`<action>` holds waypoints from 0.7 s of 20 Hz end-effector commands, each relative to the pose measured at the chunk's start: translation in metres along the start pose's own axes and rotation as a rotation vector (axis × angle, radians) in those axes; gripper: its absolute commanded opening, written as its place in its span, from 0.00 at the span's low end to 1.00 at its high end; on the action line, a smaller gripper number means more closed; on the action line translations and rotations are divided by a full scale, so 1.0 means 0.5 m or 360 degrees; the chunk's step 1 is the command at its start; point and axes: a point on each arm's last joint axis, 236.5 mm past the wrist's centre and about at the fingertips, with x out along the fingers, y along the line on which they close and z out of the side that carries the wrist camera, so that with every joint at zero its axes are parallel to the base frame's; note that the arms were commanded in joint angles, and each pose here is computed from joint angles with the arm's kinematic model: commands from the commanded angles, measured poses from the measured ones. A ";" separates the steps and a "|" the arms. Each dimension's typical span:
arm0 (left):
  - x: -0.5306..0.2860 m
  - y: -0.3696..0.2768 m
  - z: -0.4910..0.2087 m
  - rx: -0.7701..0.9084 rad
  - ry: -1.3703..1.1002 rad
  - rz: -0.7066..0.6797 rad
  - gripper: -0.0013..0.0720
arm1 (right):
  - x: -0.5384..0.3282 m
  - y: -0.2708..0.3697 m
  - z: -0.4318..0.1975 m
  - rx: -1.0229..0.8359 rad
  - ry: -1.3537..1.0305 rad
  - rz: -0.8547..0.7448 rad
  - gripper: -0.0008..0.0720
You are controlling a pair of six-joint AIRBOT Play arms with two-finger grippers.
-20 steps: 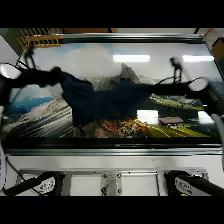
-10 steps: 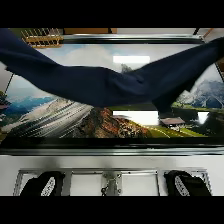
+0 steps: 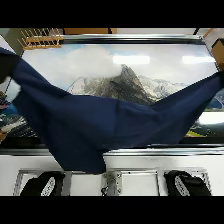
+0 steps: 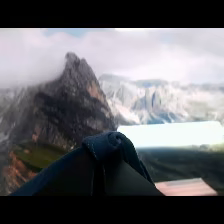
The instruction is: Fold the clothes and pants, and hang the long-sleeved shirts on hangers.
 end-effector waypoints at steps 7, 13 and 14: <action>0.549 0.309 -0.177 -0.0313 0.0606 0.0165 0.03 | 0.572 -0.063 -0.092 0.0156 0.0423 -0.0010 0.03; 0.567 0.406 -0.132 -0.0352 0.0669 0.0239 0.85 | 0.588 -0.092 0.001 0.0166 0.0166 0.0002 0.91; 0.537 0.438 -0.138 -0.0329 0.0716 0.0315 0.85 | 0.562 -0.099 0.002 0.0125 0.0189 -0.0004 0.91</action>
